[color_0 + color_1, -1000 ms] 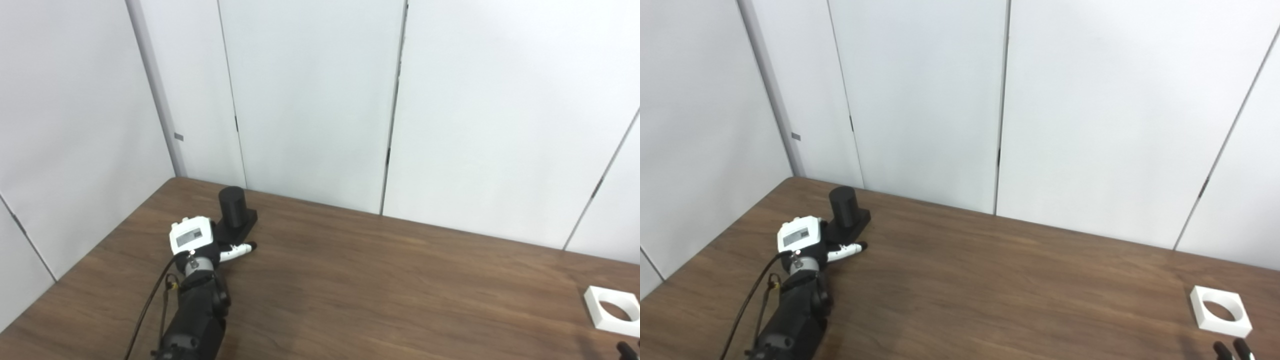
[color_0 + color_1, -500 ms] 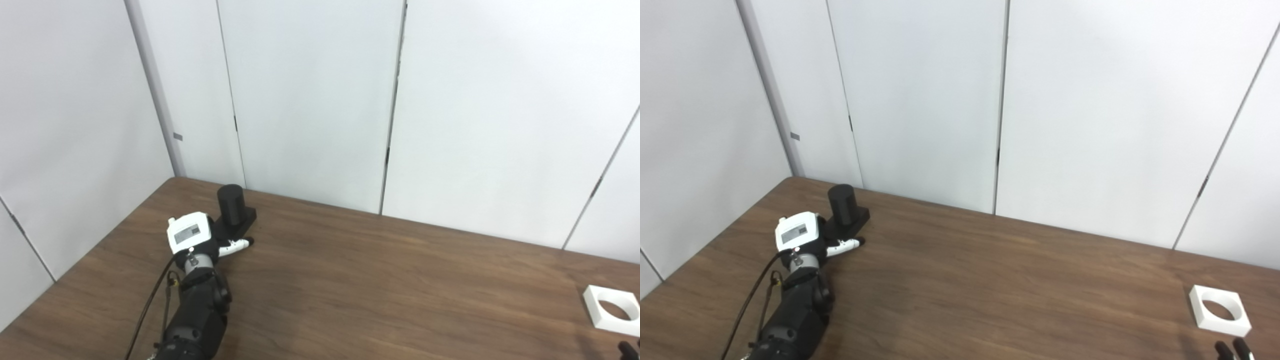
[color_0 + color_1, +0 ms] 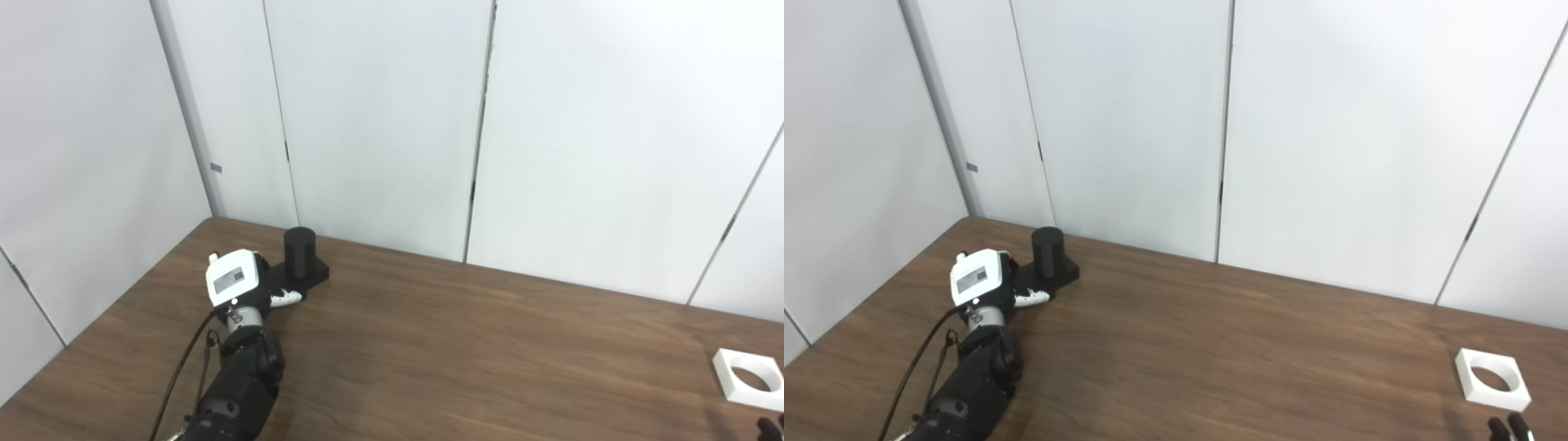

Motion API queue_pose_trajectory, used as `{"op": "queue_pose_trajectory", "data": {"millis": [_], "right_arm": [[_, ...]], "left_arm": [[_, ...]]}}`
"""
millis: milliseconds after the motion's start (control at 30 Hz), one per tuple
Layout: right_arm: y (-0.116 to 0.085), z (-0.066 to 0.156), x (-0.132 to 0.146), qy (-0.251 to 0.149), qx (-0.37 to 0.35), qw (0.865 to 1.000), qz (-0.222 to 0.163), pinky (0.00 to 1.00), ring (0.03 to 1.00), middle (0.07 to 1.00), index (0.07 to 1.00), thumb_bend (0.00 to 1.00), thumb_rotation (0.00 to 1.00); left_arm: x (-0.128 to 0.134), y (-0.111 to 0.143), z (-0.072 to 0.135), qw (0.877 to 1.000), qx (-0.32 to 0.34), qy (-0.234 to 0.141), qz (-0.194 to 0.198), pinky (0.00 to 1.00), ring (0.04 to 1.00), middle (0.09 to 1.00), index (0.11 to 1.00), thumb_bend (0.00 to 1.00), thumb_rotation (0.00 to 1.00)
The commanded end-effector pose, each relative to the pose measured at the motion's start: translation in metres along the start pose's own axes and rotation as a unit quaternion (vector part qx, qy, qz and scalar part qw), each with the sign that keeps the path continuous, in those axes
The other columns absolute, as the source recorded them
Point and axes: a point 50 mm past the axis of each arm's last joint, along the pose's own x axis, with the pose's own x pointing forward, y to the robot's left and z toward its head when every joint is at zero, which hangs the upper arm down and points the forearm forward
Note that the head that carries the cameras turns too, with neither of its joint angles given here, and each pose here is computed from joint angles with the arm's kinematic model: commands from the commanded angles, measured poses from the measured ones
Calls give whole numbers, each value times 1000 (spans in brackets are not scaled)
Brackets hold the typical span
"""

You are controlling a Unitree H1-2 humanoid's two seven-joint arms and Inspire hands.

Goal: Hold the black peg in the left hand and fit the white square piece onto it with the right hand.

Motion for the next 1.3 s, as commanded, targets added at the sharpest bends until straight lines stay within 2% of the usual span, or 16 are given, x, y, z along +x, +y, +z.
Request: {"op": "queue_pose_trajectory", "data": {"millis": [0, 100, 133, 233, 333, 433, 533, 733, 900, 1000, 1100, 1267], "right_arm": [[8, -14, -17, 28, 17, 999, -9, 1000, 1000, 969, 1000, 694, 919], [9, -12, -16, 29, 19, 999, -8, 1000, 1000, 967, 1000, 710, 917], [10, -12, -16, 30, 20, 999, -7, 1000, 1000, 968, 1000, 712, 916], [9, -12, -17, 29, 14, 999, -8, 995, 1000, 963, 1000, 710, 923], [10, -11, -17, 31, 17, 999, -11, 999, 1000, 969, 1000, 701, 927], [11, -9, -18, 31, 14, 999, -5, 1000, 1000, 973, 1000, 681, 945], [14, -6, -17, 33, 19, 999, -2, 1000, 1000, 972, 1000, 645, 957], [19, 1, -15, 31, 7, 999, 7, 1000, 1000, 976, 1000, 556, 990], [24, 10, -13, 36, 4, 999, 15, 1000, 1000, 970, 1000, 507, 973], [27, 12, -12, 37, 3, 999, 11, 1000, 1000, 959, 1000, 500, 947], [30, 14, -11, 40, 3, 999, 9, 1000, 1000, 955, 1000, 548, 925], [32, 19, -9, 45, -7, 999, 8, 1000, 986, 939, 1000, 557, 921]], "left_arm": [[12, 19, -3, 1000, 2, 0, 31, 976, 857, 762, 482, 517, 51], [9, 22, -2, 999, -22, -10, 24, 927, 849, 762, 483, 518, 49], [8, 23, -2, 999, -28, -12, 22, 872, 836, 763, 483, 518, 50], [3, 28, 1, 999, -46, -19, 0, 772, 820, 769, 484, 518, 52], [-6, 36, 4, 995, -85, -36, -37, 713, 809, 749, 485, 516, 48], [-21, 44, 9, 989, -103, -74, -71, 664, 768, 719, 486, 512, 46], [-41, 52, 20, 984, -106, -118, -83, 632, 744, 726, 489, 507, 51], [-81, 62, 39, 970, -139, -176, -97, 676, 777, 752, 490, 505, 54], [-119, 69, 54, 959, -135, -221, -115, 713, 790, 766, 489, 506, 57], [-140, 69, 58, 956, -134, -229, -122, 737, 799, 766, 489, 506, 56], [-159, 67, 61, 952, -132, -241, -133, 757, 812, 768, 490, 506, 56], [-192, 61, 65, 937, -151, -273, -156, 881, 836, 772, 490, 505, 53]]}}
